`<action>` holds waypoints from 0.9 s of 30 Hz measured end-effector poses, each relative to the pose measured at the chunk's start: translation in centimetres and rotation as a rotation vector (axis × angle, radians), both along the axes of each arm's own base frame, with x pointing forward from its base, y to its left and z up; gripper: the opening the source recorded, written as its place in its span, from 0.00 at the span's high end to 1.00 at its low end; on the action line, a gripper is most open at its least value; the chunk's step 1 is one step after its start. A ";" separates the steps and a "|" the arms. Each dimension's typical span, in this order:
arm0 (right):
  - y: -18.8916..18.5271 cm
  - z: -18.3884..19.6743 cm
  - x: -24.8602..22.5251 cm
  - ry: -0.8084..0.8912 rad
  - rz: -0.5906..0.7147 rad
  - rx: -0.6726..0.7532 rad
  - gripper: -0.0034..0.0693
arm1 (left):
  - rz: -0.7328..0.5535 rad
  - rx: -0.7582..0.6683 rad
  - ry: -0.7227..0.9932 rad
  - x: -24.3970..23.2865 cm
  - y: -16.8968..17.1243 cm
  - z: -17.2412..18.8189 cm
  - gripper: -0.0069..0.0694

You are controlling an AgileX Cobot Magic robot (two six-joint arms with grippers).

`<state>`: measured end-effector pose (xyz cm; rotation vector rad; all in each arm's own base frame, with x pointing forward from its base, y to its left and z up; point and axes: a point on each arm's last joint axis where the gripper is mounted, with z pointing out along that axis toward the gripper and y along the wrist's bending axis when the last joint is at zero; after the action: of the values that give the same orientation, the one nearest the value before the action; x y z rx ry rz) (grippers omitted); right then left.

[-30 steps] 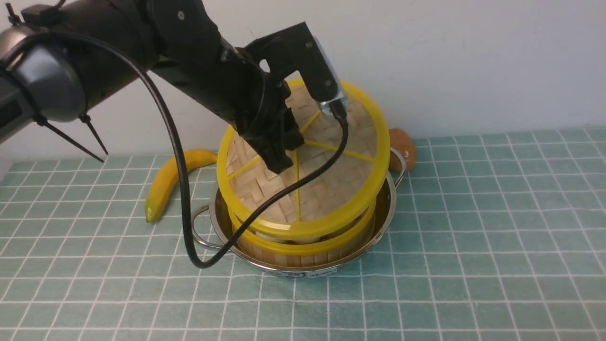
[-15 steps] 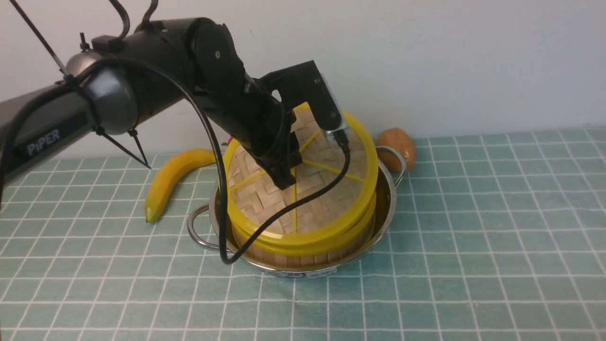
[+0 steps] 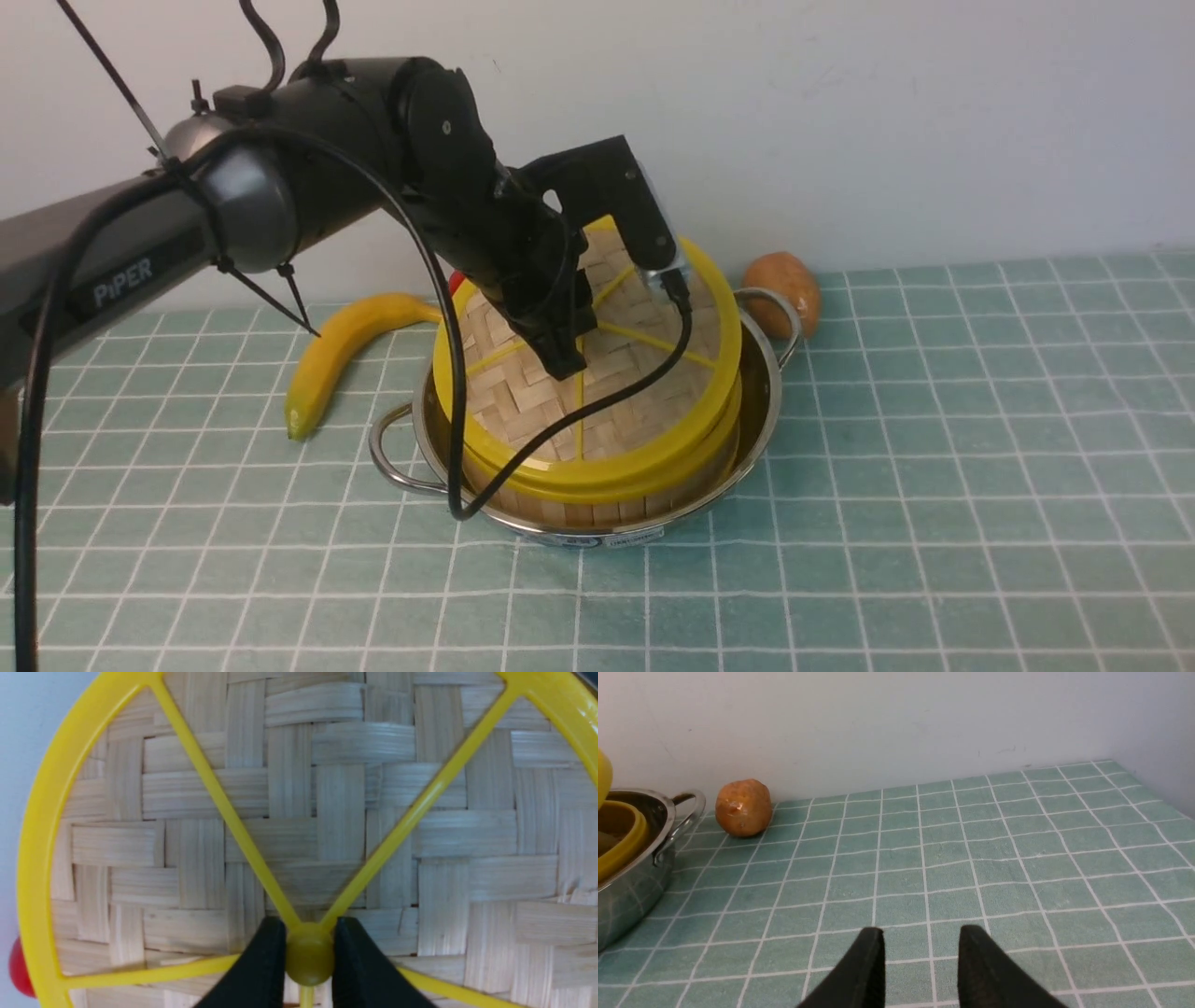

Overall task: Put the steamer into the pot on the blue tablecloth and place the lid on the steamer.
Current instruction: 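Place the yellow bamboo steamer lid onto the steamer in the pot with the left gripper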

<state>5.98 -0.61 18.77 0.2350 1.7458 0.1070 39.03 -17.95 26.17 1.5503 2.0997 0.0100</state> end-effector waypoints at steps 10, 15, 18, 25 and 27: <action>0.0 0.0 0.0 0.000 0.000 0.000 0.62 | 0.000 0.004 0.003 0.5 -0.2 -1.2 0.76; 0.0 0.0 0.0 0.000 0.000 0.000 0.62 | -0.013 0.013 0.003 0.9 -0.4 -2.0 0.76; 0.0 0.0 0.0 0.000 0.000 0.000 0.62 | -0.016 0.017 0.007 1.2 -0.5 -2.7 0.76; 0.0 0.0 0.0 0.000 0.000 0.000 0.62 | -0.025 0.019 -0.001 1.6 -0.7 -3.6 0.76; 0.0 0.0 0.0 0.000 0.000 0.000 0.62 | -0.024 0.017 -0.004 1.7 -0.7 -3.6 0.76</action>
<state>5.98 -0.61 18.77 0.2350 1.7458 0.1070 40.68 -18.64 22.54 1.5841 2.0830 0.0216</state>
